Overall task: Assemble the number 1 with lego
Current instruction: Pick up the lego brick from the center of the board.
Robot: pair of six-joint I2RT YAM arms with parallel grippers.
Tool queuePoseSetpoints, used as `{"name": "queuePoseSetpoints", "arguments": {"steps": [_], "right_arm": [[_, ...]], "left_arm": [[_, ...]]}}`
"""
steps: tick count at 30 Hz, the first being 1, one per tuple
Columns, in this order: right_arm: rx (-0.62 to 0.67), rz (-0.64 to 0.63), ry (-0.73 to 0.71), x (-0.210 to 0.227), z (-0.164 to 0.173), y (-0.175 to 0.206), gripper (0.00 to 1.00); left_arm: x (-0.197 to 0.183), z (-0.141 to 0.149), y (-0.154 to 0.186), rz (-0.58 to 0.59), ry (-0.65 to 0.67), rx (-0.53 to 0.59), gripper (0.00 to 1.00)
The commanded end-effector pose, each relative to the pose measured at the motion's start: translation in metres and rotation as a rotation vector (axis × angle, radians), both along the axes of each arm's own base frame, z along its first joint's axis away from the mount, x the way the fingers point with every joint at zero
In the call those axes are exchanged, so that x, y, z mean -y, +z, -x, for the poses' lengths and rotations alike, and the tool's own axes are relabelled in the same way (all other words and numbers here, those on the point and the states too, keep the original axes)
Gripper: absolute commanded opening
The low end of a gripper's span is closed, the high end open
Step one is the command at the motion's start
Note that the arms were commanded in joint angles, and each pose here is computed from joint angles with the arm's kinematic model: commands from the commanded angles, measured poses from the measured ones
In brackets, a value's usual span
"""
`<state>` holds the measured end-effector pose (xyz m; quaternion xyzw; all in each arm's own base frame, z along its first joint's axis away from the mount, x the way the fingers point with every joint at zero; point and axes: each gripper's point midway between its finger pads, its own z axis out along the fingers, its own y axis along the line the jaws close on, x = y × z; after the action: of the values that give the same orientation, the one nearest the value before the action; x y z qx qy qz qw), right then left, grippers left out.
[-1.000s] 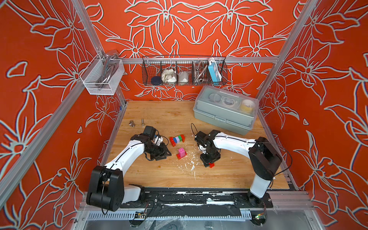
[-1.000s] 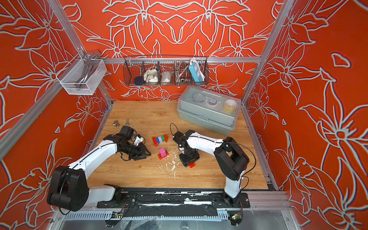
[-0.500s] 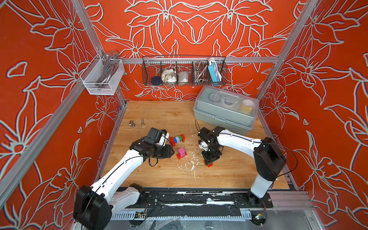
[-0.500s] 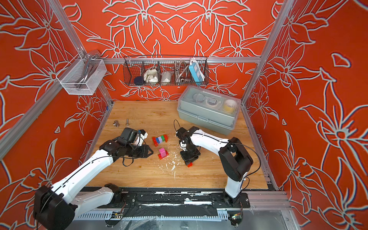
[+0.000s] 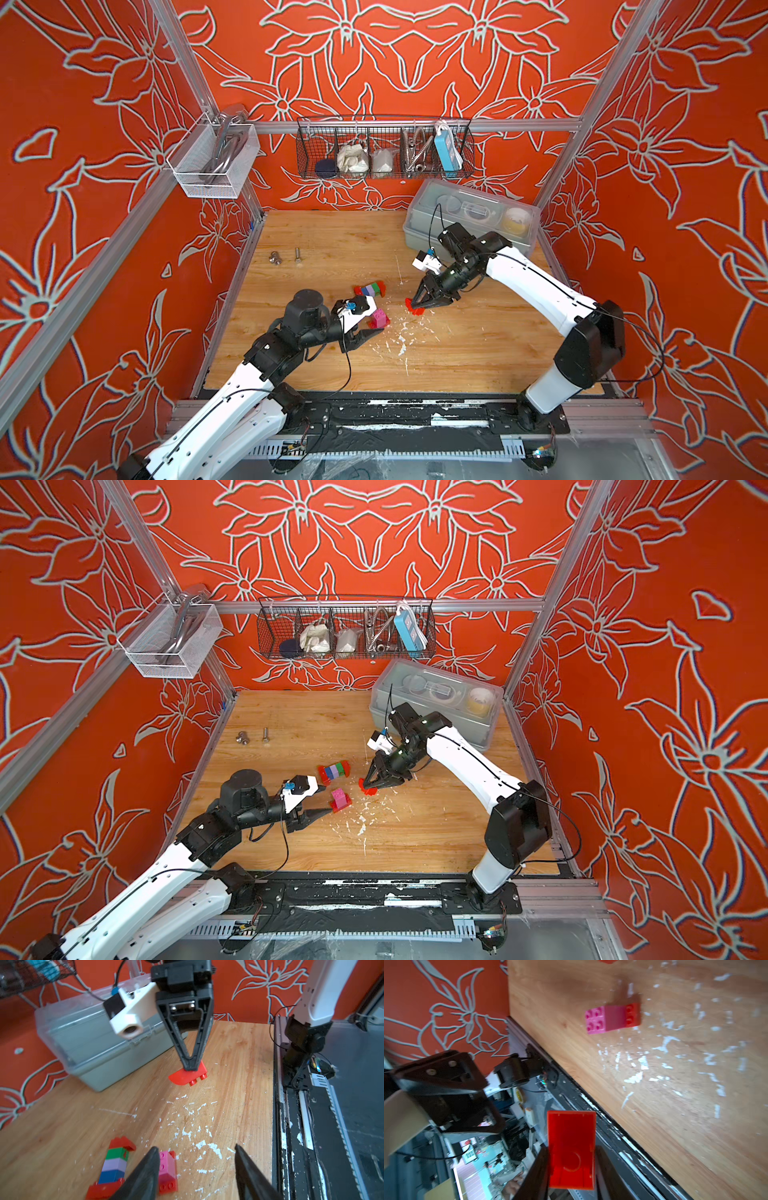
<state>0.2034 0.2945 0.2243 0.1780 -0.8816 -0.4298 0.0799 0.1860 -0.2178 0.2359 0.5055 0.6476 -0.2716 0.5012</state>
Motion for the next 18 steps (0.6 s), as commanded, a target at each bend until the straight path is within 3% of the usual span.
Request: {"name": "queuePoseSetpoints", "arguments": {"steps": [1,6,16,18], "right_arm": [[-0.062,-0.165,0.055,-0.014,0.011,0.029,0.22],[-0.059,-0.171,0.121,-0.011,0.018,0.03,0.21],[-0.095,-0.177,0.157,-0.008,0.028,0.025,0.2],[-0.094,-0.18,0.159,-0.009,0.028,0.025,0.2]], "left_arm": [[0.016,0.01,0.012,-0.017,-0.187,0.116,0.61],[0.023,-0.002,0.006,-0.087,-0.231,0.16,0.71],[0.032,-0.031,0.016,-0.094,-0.196,0.27,0.76],[0.036,-0.034,0.01,-0.107,-0.215,0.247,0.76]]}}
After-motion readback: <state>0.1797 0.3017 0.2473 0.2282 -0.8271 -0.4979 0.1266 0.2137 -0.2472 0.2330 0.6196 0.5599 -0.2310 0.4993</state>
